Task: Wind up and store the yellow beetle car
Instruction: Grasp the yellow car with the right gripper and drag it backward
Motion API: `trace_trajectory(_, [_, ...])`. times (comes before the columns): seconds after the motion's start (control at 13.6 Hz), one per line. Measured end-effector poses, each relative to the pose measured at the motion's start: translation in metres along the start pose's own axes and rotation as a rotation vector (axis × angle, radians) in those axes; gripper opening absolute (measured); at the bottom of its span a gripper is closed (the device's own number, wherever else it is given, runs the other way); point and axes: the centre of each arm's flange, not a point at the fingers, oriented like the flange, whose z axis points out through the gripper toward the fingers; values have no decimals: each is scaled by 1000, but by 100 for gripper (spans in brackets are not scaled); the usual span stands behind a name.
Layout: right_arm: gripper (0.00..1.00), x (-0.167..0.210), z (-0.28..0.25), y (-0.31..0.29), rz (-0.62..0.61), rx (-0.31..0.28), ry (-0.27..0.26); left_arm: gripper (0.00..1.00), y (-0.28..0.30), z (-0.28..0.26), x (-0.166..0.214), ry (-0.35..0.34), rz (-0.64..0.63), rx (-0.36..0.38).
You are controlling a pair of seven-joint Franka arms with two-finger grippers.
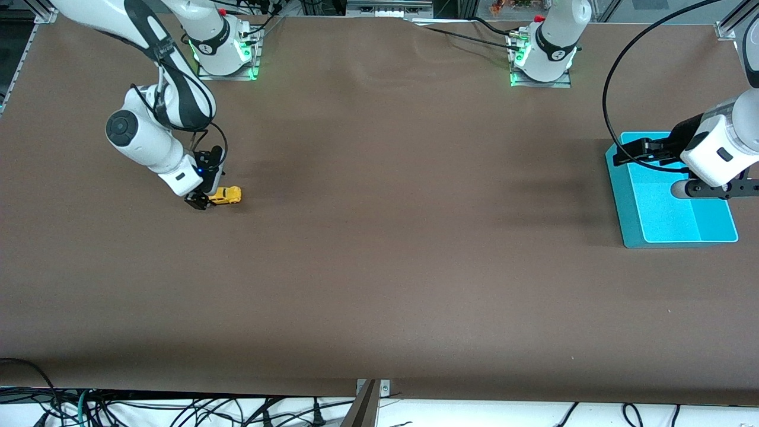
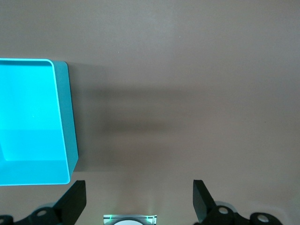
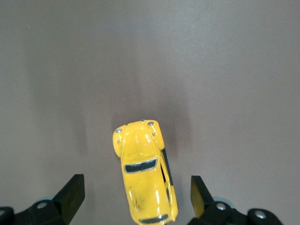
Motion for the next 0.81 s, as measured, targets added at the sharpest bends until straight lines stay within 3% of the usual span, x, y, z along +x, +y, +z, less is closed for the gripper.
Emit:
trace_trajectory(0.22, [96,-5,9,0,-12,4,6,100,0,0,0,0,0,0])
trace_trajectory(0.44, [61,-4,8,1,-15,-1,7,100,0,0,0,1,0,0])
trace_trajectory(0.59, [46,-3,7,2,-18,-4,7,100,0,0,0,1,0,0])
trace_trajectory(0.81, [46,2,7,1,-30,-3,10,100,2,0,0,0,3,0])
